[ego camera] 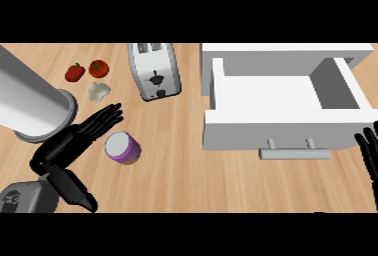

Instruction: Pick up the can, place it into the drawer and close the drawer

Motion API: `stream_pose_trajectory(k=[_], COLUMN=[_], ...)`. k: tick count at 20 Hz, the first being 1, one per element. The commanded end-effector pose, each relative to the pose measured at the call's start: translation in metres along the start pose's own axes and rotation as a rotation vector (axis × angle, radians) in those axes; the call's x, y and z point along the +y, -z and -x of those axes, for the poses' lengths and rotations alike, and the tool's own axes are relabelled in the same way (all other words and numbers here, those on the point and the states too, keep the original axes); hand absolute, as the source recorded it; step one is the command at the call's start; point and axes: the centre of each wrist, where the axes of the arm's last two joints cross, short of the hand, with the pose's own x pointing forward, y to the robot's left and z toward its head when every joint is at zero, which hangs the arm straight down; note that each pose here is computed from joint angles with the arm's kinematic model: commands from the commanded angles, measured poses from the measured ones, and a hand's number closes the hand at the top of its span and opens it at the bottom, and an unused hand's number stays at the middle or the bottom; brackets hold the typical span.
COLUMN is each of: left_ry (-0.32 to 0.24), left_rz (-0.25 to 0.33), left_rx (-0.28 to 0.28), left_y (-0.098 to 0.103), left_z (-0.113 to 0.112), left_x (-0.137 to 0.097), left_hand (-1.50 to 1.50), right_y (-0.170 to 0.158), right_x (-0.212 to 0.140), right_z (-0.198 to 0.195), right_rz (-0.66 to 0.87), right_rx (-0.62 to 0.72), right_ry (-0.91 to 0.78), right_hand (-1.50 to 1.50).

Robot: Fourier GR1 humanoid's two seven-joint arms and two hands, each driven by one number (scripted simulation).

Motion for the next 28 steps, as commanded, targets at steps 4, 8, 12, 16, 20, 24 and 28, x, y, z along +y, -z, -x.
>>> stream_pose_trajectory(k=[4,8,12,16,20,24,28], left_ry=[0.001,0.028,0.022,0.034,0.014,0.008,0.027], left_rz=[-0.032,-0.036,-0.024,-0.043,-0.061,-0.046,-0.067], left_rx=[0.014,0.031,0.053,0.033,0.051,0.057,0.087], left_y=[0.002,-0.007,-0.025,-0.009,-0.017,-0.035,-0.04], left_z=[0.03,0.055,0.058,0.066,0.088,0.105,0.115], left_x=[0.021,0.023,0.025,0.036,0.046,0.035,0.04], left_hand=[-1.5,-1.5,-1.5,-1.5,-1.5,-1.5,-1.5], right_y=[0.021,-0.005,-0.012,-0.007,-0.001,0.002,0.002], right_x=[-0.002,0.005,-0.007,-0.006,-0.006,0.014,-0.001], right_z=[0.006,-0.003,0.001,0.001,0.008,-0.002,0.0], right_rz=[-0.005,-0.005,-0.005,-0.025,-0.014,-0.006,-0.018], right_rx=[0.021,-0.009,-0.013,-0.001,-0.015,-0.011,-0.03], right_ry=[-0.008,-0.003,-0.003,-0.008,-0.008,0.001,0.01], right_hand=[-1.5,-1.5,-1.5,-1.5,-1.5,-1.5,-1.5])
